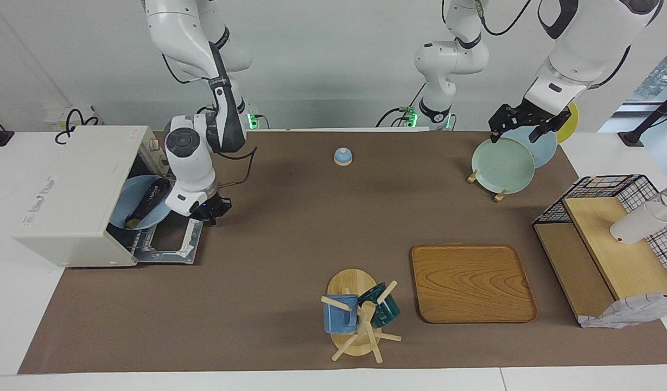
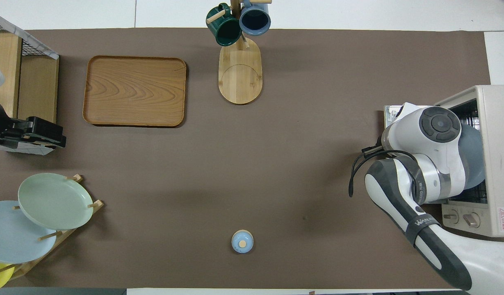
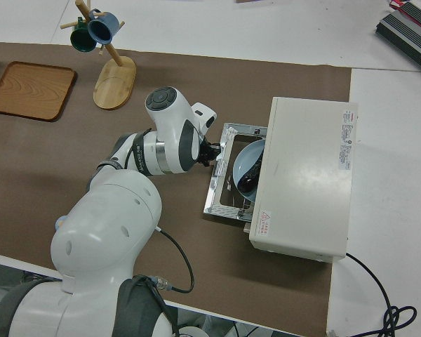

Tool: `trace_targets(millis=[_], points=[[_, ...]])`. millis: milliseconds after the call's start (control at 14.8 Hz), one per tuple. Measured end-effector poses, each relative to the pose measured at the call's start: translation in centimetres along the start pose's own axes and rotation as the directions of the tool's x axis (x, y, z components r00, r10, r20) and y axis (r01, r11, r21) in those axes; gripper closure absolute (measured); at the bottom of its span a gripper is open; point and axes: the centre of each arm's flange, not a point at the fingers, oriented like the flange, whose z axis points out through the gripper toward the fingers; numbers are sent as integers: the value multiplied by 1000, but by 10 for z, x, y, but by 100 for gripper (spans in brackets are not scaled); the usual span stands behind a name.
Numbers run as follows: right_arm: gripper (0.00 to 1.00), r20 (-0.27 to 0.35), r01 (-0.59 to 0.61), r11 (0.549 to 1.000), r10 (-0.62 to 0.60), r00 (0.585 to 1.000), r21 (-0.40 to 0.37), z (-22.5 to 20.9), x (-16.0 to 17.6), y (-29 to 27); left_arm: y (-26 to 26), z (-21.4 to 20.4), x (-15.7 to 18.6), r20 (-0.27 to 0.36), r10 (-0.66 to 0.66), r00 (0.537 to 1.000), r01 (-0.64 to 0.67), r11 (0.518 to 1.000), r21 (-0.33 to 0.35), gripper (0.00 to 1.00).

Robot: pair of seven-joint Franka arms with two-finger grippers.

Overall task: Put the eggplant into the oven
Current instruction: 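Insert the eggplant into the oven and open the right gripper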

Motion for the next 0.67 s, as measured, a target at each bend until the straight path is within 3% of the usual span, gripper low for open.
trace_targets(millis=[337, 674], points=[[99, 33, 3, 1000, -2, 999, -9, 16, -4, 0, 0, 0, 0, 0, 0, 1000, 0, 1000, 0, 0], [99, 56, 102, 989, -97, 994, -103, 14, -3, -4, 0, 0, 0, 0, 0, 1000, 0, 1000, 0, 0]])
